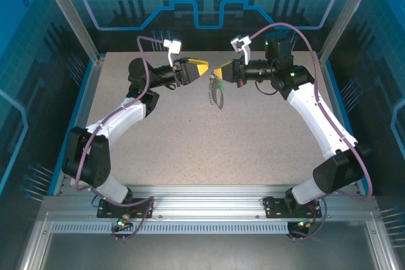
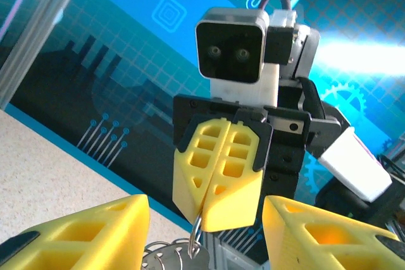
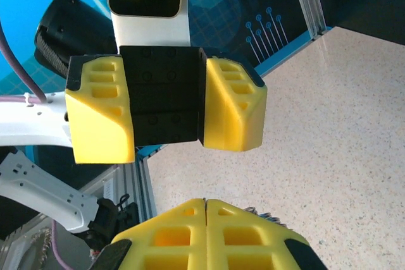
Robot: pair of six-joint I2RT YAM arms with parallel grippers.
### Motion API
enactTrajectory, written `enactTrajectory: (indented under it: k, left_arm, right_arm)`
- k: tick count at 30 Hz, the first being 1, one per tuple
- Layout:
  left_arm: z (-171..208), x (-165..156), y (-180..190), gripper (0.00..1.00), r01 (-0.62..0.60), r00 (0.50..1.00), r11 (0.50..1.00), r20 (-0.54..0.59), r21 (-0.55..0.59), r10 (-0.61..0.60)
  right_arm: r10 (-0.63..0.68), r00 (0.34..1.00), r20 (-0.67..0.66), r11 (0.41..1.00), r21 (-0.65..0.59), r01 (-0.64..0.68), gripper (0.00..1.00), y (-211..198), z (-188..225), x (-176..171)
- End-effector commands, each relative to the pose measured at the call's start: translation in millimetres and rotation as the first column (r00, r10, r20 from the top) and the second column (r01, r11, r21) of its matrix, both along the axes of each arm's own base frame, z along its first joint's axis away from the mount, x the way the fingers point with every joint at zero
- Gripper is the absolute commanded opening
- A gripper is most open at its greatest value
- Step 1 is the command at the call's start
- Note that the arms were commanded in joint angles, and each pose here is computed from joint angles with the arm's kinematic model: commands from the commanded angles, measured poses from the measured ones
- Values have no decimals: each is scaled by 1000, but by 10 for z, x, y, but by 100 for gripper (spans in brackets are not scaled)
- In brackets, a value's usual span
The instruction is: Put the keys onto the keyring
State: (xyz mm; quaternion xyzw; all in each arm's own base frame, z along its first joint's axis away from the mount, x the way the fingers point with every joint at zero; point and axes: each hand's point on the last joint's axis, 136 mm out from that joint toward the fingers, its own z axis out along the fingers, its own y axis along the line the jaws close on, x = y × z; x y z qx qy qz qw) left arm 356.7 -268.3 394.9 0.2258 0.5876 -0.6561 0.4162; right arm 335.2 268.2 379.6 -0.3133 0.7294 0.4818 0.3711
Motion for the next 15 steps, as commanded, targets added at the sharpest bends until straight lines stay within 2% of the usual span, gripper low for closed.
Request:
enactTrajectory:
  k: [1,15]
  left_arm:
    - [42,-124,-15,51,61,997,997,53,46,-63]
    - [-111,-229,-121,42,148,988,985,32,85,-151]
  right_arm:
    - [24,1000,13,999,-26,-24,0,-32,20,-50]
    - [16,1000,14,1000,-23,-16,0,5,11,-28]
